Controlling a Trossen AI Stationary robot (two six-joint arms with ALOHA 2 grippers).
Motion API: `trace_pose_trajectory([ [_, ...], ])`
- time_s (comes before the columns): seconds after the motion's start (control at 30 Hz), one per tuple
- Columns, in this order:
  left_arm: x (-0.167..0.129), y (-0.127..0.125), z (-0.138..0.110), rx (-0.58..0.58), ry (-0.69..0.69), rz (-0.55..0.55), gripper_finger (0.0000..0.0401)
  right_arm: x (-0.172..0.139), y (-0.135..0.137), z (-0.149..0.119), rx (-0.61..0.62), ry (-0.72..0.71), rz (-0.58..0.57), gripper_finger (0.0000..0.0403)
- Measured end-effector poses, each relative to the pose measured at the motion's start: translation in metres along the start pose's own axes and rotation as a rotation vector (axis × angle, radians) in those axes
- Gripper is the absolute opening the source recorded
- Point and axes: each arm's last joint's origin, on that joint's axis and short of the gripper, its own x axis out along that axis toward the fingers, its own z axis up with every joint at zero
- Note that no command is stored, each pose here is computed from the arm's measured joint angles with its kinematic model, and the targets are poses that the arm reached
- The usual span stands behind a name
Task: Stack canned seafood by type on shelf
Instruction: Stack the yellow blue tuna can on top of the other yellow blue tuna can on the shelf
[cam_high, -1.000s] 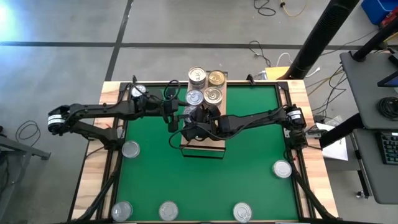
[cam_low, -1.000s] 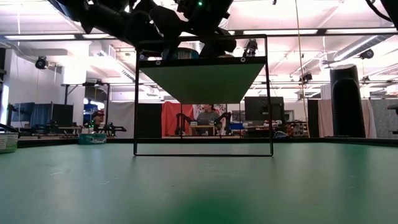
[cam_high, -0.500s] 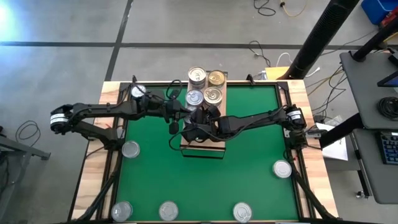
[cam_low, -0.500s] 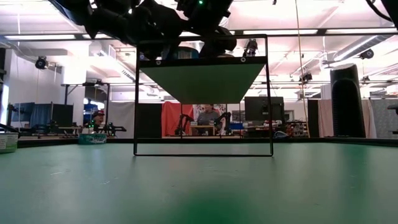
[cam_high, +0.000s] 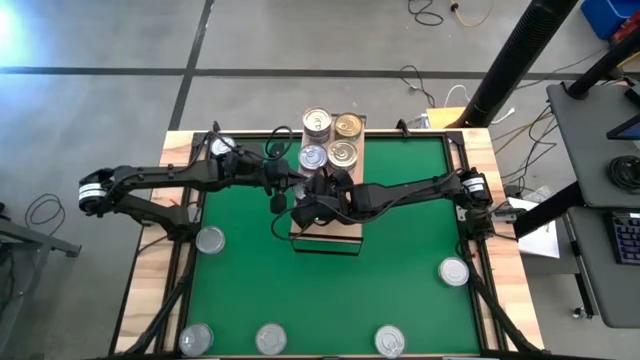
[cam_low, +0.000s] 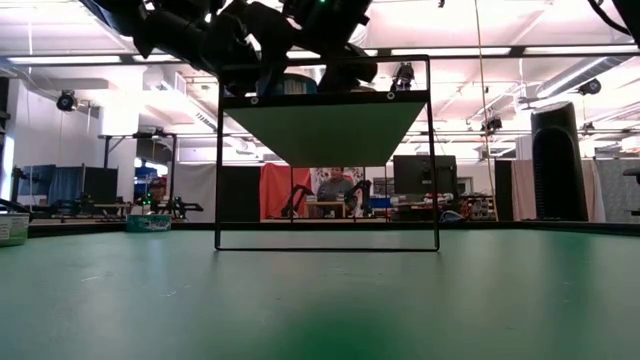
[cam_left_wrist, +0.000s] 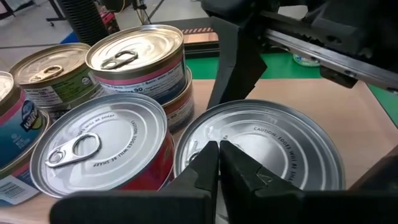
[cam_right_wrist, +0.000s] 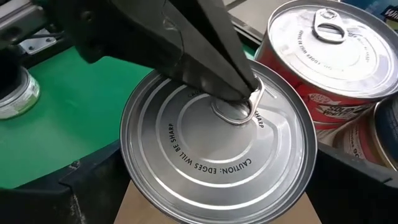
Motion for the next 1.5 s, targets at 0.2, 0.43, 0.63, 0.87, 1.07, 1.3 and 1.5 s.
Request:
trace_pose_trajectory([
  [0.2, 0.000, 0.000, 0.000, -0.002, 0.001, 0.002, 0.0000, -0.002, -0.001, -0.001, 0.008, 0.046, 0.015, 0.0400],
  [0.43, 0.001, 0.000, -0.001, -0.026, 0.001, 0.002, 0.0000, -0.002, -0.005, -0.001, 0.008, 0.122, 0.063, 0.0400],
  [0.63, 0.001, 0.000, -0.001, -0.034, 0.001, 0.004, 0.0000, -0.012, -0.010, 0.002, -0.033, 0.132, 0.080, 0.0399],
  [0.87, 0.001, 0.000, -0.001, -0.041, 0.002, 0.008, 0.0000, -0.014, -0.011, -0.004, -0.044, 0.198, 0.091, 0.0399],
  [1.07, 0.001, 0.001, 0.002, -0.037, -0.032, 0.014, 0.0000, -0.018, -0.009, -0.005, -0.061, 0.188, 0.087, 0.0400],
  [1.3, 0.001, 0.002, 0.007, -0.009, -0.091, 0.031, 0.0000, -0.042, -0.014, 0.010, -0.066, 0.158, 0.101, 0.0400],
  [1.5, -0.031, -0.006, 0.039, 0.059, -0.243, 0.019, 0.0000, -0.057, -0.017, 0.017, -0.082, 0.167, 0.097, 0.0400],
])
